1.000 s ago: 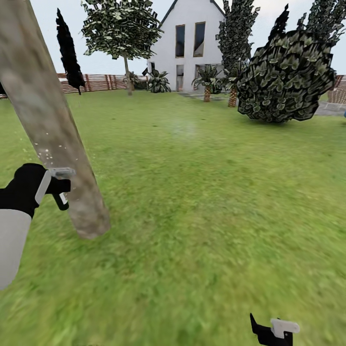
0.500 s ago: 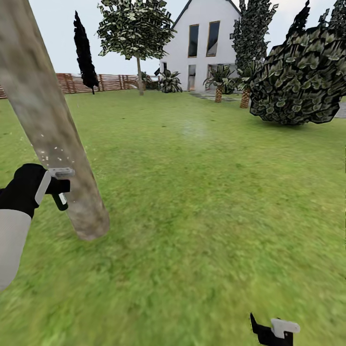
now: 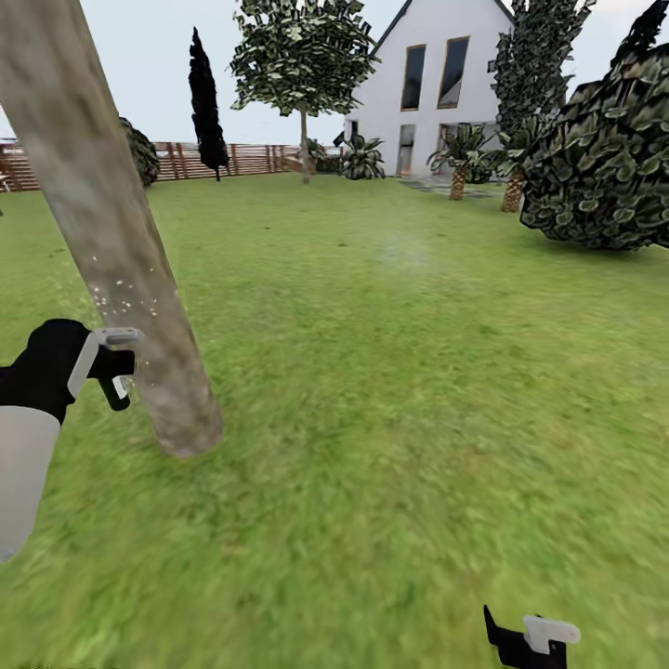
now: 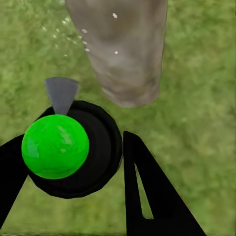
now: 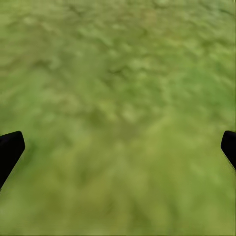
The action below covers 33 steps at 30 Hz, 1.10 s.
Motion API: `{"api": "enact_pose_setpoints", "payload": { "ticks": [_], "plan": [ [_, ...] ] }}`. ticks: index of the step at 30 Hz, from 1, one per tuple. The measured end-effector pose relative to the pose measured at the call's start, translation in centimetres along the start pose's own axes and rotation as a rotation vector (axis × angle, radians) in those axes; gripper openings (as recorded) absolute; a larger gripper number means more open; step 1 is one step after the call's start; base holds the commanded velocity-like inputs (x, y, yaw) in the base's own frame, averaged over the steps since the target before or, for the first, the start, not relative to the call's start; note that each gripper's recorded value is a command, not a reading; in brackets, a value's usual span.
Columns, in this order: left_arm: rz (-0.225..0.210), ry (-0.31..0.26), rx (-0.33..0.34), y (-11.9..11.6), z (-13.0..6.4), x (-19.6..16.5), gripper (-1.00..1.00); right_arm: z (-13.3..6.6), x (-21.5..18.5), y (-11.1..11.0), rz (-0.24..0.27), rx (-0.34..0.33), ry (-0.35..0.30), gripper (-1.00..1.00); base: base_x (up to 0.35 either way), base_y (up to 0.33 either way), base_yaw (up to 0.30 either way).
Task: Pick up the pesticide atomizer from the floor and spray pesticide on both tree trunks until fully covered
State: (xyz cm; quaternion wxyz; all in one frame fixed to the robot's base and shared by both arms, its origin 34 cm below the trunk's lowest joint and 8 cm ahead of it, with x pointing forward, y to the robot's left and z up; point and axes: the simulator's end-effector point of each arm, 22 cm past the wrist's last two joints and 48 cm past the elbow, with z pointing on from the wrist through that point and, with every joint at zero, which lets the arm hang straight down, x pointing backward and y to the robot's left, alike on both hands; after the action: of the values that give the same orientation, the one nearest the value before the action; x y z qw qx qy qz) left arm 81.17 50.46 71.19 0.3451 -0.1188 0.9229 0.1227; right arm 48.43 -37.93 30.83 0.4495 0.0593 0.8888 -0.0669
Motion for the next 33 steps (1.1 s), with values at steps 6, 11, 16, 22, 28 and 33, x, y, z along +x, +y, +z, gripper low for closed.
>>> {"api": "enact_pose_setpoints", "payload": {
  "ticks": [6, 11, 16, 22, 28, 33],
  "plan": [
    [0.02, 0.075, -0.013, 0.1, 2.3, 5.1, -1.0, 0.0, 0.0, 0.0, 0.0, 0.0, 0.0, 1.0, 0.23, -0.198, 0.028],
    [0.041, 0.142, -0.026, 0.4, 4.0, 9.8, -1.0, 0.0, 0.0, 0.0, 0.0, -0.001, 0.0, 1.0, 0.265, -0.174, 0.0],
    [0.043, 0.138, -0.027, 0.4, 4.0, 10.1, -1.0, 0.0, 0.0, 0.0, 0.0, -0.001, 0.0, 1.0, 0.046, -0.261, 0.055],
    [0.045, 0.153, -0.026, 0.2, 4.3, 10.9, -1.0, 0.0, 0.0, 0.1, -0.001, -0.002, 0.0, 1.0, 0.0, -0.276, 0.268],
    [0.042, 0.084, -0.022, 0.2, 5.7, 11.4, -1.0, 0.0, 0.0, 0.1, -0.001, -0.002, 0.0, 1.0, 0.0, -0.119, 0.087],
    [0.049, 0.104, -0.03, 0.4, 6.1, 13.0, -1.0, 0.0, 0.0, 0.0, 0.0, -0.002, 0.0, 1.0, 0.074, -0.045, 0.218]
  ]
}}
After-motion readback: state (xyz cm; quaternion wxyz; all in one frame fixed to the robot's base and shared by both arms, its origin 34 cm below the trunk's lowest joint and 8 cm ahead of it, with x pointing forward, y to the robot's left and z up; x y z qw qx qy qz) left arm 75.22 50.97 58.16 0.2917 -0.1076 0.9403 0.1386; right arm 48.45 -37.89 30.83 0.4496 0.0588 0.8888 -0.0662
